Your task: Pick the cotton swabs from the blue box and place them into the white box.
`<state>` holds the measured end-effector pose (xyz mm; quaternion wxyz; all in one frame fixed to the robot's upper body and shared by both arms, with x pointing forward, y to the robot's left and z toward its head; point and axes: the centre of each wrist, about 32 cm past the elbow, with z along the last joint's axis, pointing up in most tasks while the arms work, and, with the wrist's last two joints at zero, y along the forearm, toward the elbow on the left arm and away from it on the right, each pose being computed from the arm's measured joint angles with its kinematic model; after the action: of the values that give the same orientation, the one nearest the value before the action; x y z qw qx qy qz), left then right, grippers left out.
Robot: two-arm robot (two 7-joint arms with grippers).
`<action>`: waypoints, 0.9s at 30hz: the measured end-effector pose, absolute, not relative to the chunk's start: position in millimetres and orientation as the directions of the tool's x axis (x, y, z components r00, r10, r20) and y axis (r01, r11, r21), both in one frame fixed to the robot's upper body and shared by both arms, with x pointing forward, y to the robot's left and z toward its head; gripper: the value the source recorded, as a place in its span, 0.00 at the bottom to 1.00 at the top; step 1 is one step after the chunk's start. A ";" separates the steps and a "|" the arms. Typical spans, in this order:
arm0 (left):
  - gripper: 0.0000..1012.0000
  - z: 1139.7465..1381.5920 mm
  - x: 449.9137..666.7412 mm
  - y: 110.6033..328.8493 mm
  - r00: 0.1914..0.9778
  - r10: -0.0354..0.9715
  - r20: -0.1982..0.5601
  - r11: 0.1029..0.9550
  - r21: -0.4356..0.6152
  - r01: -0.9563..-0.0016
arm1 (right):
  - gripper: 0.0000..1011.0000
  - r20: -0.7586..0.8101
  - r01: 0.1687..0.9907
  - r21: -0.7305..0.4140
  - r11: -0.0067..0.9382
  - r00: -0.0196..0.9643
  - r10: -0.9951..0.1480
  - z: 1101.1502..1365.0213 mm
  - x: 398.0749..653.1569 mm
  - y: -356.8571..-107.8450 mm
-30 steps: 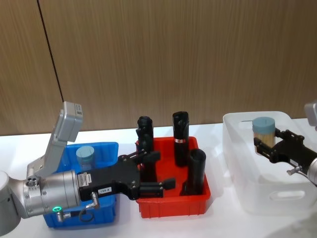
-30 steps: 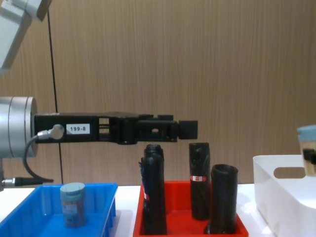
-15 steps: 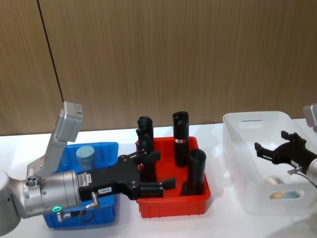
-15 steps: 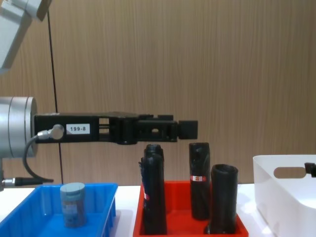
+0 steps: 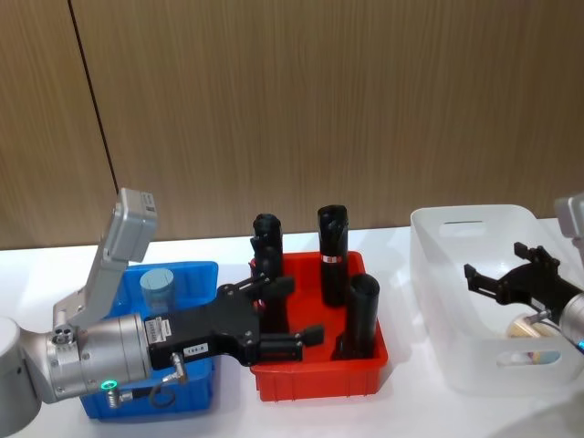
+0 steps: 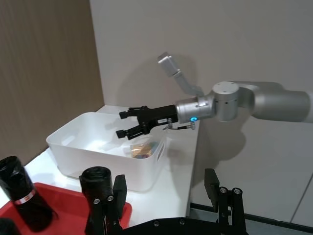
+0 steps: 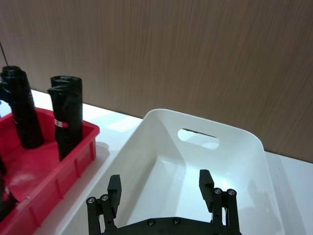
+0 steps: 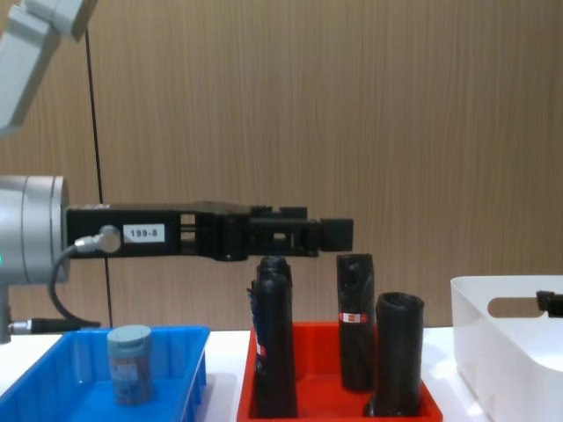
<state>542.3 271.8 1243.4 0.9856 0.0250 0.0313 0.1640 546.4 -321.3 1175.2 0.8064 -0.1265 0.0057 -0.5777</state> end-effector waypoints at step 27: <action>0.99 1227.2 526.0 245.0 0.812 0.580 0.072 0.808 0.080 -0.584 | 0.99 0.085 0.940 -0.024 0.341 0.342 -0.936 1179.1 477.0 -258.2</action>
<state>526.0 245.0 1227.2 0.9505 0.0490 -0.0220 0.3060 477.0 -258.2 1179.1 0.8184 -0.0343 -0.0279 -0.5730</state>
